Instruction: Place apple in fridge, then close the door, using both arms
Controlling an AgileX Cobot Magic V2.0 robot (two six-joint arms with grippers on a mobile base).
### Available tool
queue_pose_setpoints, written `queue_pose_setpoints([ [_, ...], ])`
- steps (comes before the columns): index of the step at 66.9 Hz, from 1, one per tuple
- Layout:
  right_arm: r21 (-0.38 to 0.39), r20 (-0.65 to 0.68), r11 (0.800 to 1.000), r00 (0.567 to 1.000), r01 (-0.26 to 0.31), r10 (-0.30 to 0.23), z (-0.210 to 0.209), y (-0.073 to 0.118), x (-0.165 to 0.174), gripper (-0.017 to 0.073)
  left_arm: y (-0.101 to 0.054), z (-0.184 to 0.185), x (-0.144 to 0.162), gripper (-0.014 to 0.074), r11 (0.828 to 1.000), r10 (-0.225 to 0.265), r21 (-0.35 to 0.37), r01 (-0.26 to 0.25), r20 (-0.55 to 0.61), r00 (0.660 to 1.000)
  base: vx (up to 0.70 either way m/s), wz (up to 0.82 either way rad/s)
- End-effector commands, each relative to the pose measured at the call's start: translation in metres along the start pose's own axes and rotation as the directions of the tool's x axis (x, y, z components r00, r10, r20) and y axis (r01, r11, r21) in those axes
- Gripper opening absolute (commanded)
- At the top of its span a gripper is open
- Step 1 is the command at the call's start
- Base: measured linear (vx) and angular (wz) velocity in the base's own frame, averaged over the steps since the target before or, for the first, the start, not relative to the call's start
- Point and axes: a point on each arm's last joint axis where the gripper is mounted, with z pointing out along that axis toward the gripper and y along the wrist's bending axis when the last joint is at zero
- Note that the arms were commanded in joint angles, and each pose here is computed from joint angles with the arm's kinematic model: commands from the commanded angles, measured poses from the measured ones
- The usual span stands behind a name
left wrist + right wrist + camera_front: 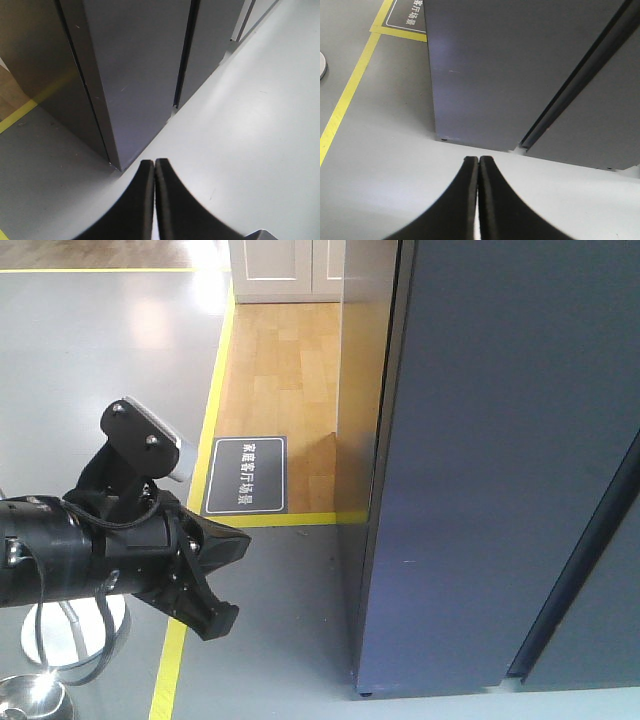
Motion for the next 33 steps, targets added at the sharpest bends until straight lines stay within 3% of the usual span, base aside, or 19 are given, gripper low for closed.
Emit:
queue_pose_setpoints([
  [1, 0.006, 0.069, 1.0, 0.998, 0.005, -0.006, -0.0046, -0.001, -0.0093, -0.0003, 0.0004, -0.0103, -0.0138, -0.0006, 1.0, -0.014, -0.021, 0.016, 0.09, 0.996, 0.0, 0.0],
  [33, 0.006, 0.069, 1.0, 0.998, 0.005, -0.006, -0.0046, -0.001, -0.0093, -0.0003, 0.0005, -0.0103, -0.014, -0.0006, 1.0, -0.012, -0.023, 0.014, 0.091, 0.996, 0.0, 0.0],
])
